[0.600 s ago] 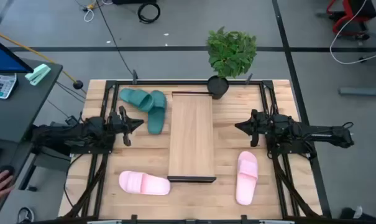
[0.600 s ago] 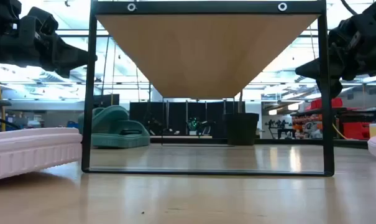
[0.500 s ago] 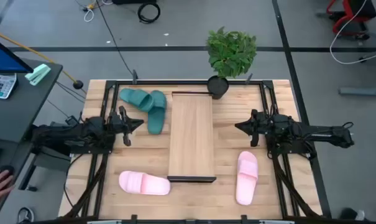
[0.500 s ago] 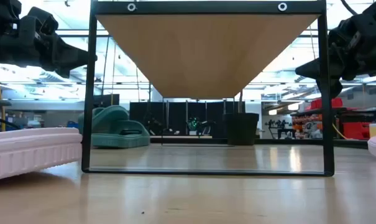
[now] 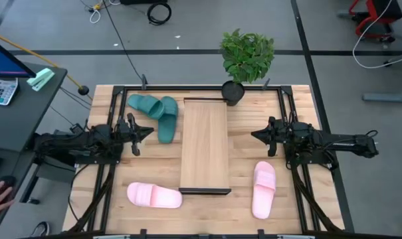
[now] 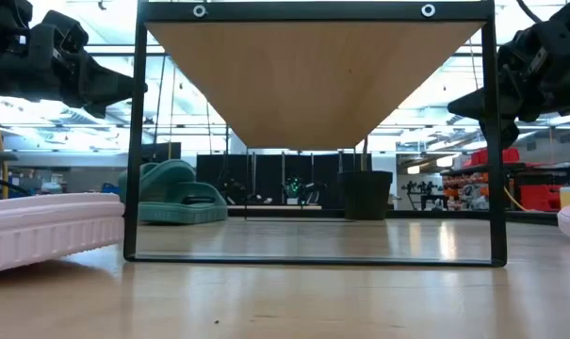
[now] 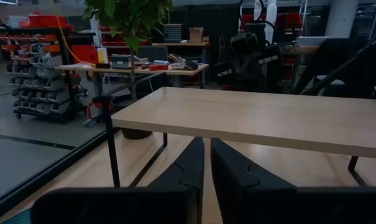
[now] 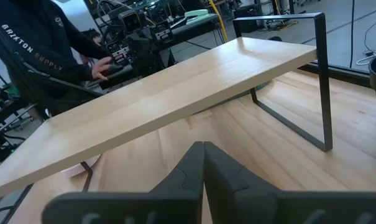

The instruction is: Pick and place slides into the shelf

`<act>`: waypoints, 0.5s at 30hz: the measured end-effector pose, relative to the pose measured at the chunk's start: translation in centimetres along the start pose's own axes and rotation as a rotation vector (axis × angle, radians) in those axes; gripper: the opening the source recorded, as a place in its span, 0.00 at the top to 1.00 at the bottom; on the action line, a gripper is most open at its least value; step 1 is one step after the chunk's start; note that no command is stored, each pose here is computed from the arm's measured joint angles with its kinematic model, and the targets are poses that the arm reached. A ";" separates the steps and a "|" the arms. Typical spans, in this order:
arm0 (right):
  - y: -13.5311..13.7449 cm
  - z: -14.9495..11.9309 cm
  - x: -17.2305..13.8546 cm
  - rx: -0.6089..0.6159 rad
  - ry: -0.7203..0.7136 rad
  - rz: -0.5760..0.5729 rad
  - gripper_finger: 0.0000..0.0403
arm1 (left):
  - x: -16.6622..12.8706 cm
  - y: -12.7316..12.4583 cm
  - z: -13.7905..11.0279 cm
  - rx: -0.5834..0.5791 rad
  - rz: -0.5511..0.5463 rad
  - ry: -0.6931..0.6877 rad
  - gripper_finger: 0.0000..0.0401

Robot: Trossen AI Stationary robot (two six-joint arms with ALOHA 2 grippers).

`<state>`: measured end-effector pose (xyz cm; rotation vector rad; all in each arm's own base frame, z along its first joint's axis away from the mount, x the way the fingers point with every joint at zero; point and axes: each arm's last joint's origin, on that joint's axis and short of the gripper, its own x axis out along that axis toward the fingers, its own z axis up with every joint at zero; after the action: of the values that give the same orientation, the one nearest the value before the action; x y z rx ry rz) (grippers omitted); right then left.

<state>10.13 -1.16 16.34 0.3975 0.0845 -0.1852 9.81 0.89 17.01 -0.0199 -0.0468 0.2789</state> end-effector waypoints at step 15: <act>0.0 0.0 0.0 0.000 0.000 0.000 0.96 | 0.0 0.0 0.0 0.000 0.000 0.000 0.93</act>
<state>10.12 -1.16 16.33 0.3976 0.0844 -0.1850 9.81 0.90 17.01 -0.0198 -0.0468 0.2790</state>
